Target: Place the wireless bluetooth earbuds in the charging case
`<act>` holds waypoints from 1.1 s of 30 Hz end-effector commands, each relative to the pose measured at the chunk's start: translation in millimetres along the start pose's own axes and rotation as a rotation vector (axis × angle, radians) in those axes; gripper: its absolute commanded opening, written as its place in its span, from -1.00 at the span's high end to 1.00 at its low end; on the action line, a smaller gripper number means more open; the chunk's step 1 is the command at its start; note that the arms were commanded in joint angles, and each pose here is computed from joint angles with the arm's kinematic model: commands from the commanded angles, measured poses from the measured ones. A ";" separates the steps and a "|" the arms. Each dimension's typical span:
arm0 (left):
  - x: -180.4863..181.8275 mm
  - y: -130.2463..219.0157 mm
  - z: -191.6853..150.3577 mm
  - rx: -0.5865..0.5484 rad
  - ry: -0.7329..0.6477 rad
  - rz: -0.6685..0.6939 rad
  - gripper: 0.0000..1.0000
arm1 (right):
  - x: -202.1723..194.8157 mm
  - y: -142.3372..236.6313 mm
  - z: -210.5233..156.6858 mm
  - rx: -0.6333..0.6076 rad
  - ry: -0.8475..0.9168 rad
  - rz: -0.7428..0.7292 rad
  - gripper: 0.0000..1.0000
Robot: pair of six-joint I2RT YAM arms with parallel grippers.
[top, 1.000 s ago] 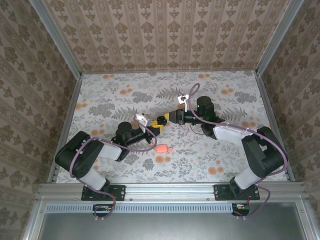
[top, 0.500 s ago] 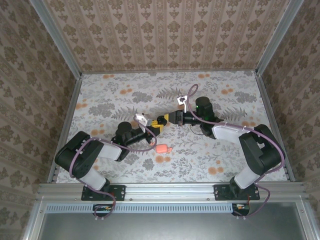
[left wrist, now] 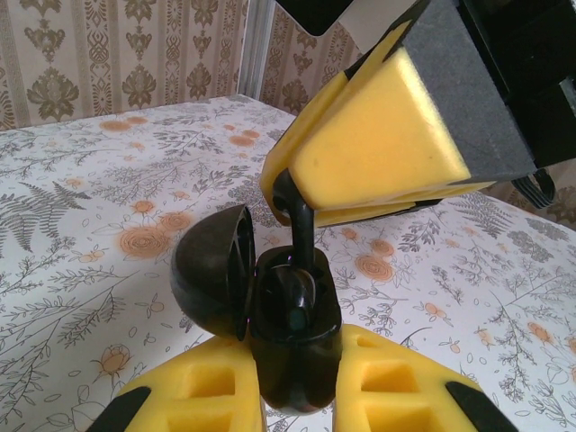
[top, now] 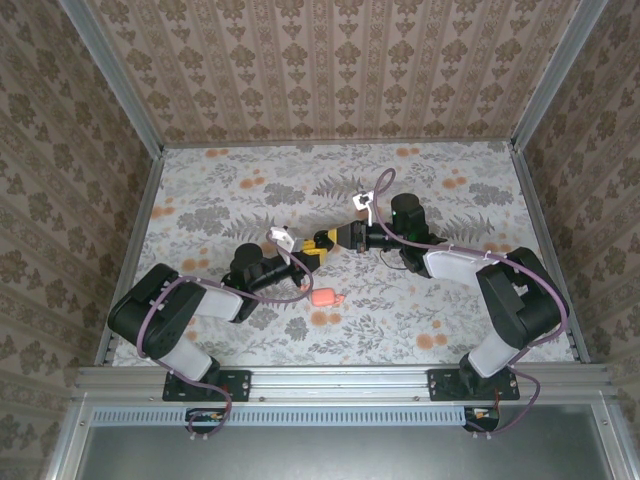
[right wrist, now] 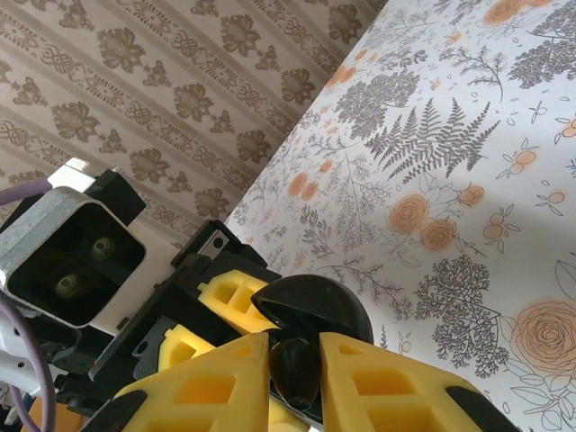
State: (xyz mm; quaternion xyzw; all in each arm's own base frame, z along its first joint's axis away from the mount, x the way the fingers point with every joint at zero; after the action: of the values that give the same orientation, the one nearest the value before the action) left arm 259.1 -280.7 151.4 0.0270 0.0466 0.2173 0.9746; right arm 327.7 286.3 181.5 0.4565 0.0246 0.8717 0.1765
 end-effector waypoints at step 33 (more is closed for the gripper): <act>-7.8 1.4 35.6 -0.090 -0.041 -0.044 0.85 | 16.5 30.3 10.3 -0.074 0.103 -0.051 0.21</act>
State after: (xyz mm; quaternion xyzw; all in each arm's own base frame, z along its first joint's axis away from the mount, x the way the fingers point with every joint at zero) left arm 255.2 -281.2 161.6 0.0168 0.0411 0.2080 0.9771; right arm 319.9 268.3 191.1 0.4275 0.0299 0.8798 0.2054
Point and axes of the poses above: each hand's point on the last joint's axis, 136 mm out from that joint toward the fingers, its own y axis back along the fingers, its own x axis along the line the jaws close on, z = x × y, the point moved 1 cm from there along y, back along the fingers, and after that the axes turned 8 degrees about -y, right-handed, at the moved point
